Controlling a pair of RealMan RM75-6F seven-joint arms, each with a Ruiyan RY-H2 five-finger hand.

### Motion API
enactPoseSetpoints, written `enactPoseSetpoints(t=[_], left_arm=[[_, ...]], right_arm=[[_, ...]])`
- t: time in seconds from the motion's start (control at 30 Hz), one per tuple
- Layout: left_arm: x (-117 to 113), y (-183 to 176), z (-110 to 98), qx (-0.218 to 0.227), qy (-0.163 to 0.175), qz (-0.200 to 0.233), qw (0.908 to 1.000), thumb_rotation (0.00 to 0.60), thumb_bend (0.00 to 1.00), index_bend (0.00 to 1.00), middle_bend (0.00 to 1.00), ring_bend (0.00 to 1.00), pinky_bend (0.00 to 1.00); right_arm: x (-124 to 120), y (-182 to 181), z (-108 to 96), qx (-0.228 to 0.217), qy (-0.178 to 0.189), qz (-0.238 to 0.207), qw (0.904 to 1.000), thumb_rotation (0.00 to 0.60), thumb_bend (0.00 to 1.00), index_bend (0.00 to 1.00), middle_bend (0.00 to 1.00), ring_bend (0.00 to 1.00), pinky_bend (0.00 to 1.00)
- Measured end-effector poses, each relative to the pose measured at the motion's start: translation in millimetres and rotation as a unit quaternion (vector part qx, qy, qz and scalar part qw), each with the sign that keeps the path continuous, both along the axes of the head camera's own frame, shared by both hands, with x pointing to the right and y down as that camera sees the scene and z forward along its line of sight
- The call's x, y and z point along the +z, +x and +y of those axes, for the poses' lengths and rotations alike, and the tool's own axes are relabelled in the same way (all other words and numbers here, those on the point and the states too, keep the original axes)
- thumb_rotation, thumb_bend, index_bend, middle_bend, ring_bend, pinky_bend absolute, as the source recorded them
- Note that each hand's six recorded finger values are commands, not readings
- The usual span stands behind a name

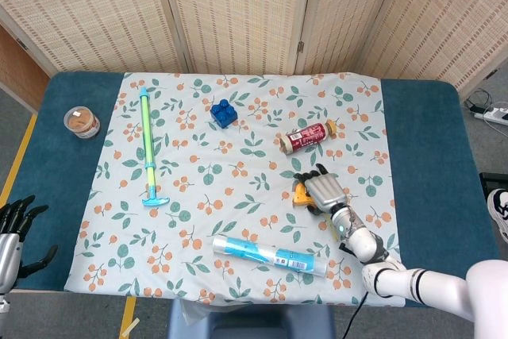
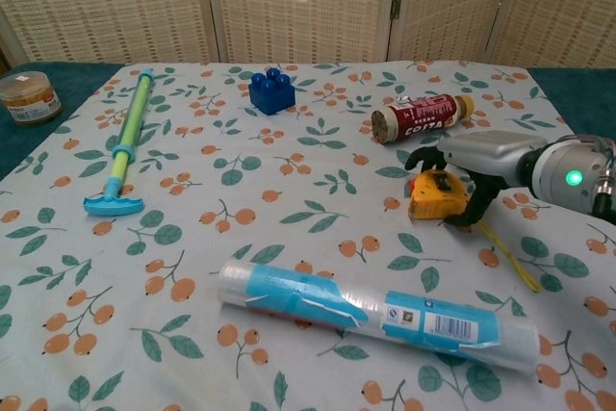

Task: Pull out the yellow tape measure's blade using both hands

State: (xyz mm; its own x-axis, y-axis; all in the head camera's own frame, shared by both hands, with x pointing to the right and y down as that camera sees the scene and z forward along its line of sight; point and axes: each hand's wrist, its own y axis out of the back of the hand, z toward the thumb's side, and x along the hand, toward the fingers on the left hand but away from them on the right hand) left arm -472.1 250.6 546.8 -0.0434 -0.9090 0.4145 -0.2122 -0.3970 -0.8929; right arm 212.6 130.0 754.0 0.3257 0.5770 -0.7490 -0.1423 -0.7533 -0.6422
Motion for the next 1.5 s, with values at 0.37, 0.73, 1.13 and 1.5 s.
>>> enactPoseSetpoints(t=[0.37,0.73,1.13,1.5], left_arm=[[1,36,-39,0.028,0.050,0.063,0.9963,0.600,0.32,0.23,0.12,0.09,0.00],[20,137,-95,0.117,0.052,0.160,0.9788,0.600,0.32,0.19,0.12,0.09,0.00],[37,234,-112,0.189,0.029,0.198,0.9615,0.600,0.32,0.12,0.12,0.08,0.00],[54,283,-111,0.222,0.016,0.193,0.9554,0.600,0.31,0.09,0.11,0.08,0.00]], right_arm=[[-14,-5,-2,0.062,0.005,-0.053,0.9967,0.600,0.36,0.52,0.51,0.35,0.04],[-45,-24,3,0.190,-0.033,-0.221,0.9560,0.600,0.36,0.52,0.51,0.35,0.04],[-53,-81,13,0.257,-0.027,-0.387,0.8852,0.600,0.36,0.52,0.51,0.35,0.04],[-45,-118,22,0.272,-0.013,-0.443,0.8545,0.600,0.36,0.52,0.51,0.35,0.04]])
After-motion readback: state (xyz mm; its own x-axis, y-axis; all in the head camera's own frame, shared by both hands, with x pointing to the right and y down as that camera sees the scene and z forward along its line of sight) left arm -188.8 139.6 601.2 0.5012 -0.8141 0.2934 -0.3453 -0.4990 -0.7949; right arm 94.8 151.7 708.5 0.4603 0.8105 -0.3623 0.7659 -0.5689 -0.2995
